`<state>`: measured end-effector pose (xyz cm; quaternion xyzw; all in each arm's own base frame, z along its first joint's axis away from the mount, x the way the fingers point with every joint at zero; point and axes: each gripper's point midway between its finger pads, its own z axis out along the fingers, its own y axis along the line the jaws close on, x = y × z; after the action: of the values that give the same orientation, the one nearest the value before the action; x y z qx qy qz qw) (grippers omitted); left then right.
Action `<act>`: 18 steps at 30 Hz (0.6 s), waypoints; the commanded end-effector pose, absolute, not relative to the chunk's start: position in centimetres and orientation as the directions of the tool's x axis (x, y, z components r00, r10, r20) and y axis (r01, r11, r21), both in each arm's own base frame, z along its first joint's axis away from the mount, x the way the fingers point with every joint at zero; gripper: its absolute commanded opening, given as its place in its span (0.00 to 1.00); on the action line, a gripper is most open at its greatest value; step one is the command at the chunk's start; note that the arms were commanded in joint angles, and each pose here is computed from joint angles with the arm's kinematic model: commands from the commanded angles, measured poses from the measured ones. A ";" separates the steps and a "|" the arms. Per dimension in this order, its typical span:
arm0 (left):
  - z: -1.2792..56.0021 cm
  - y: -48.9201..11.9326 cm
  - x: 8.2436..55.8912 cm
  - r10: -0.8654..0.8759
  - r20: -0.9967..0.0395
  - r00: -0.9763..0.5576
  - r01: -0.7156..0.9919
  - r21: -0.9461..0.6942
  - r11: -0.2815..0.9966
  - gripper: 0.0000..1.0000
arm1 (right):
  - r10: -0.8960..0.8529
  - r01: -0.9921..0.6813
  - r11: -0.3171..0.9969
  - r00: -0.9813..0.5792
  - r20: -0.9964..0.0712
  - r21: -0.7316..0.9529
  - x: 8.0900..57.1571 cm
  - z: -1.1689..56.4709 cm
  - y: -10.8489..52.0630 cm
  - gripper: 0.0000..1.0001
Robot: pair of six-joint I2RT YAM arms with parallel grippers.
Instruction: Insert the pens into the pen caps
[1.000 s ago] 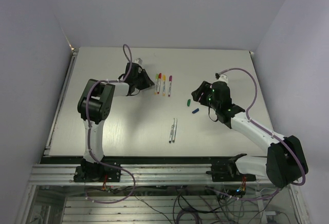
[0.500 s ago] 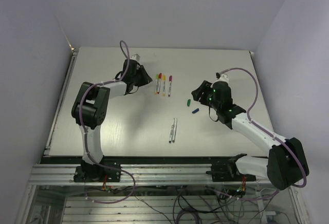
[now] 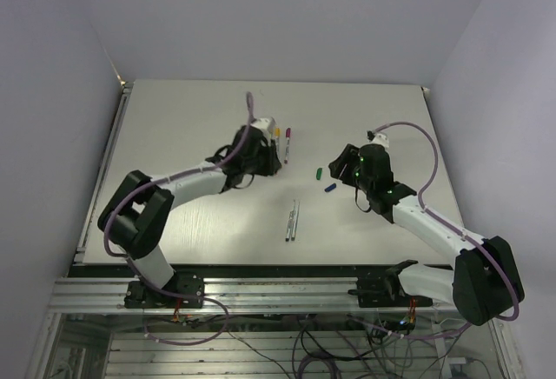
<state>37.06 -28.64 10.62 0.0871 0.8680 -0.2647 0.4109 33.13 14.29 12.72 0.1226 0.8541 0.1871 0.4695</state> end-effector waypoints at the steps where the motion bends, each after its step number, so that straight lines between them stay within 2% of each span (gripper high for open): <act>1: 8.8 -29.8 32.2 0.091 -0.746 -0.660 0.436 -0.281 0.855 0.37 | 0.398 0.089 0.904 -0.531 -0.748 0.418 32.6 11.8 13.1 0.52; 11: 7.0 -32.6 25.9 0.314 -0.728 -0.610 0.568 -0.125 0.813 0.36 | 0.431 0.130 0.895 -0.504 -0.749 0.428 32.1 11.6 12.3 0.52; 18: 5.5 -34.0 24.0 0.356 -0.717 -0.599 0.589 -0.092 0.803 0.36 | 0.438 0.153 0.895 -0.483 -0.758 0.420 31.6 11.6 11.4 0.52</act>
<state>24.09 -34.03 6.18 0.2621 0.8784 -0.1888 0.3524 31.84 12.42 11.64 0.1580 0.8537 0.1633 0.4686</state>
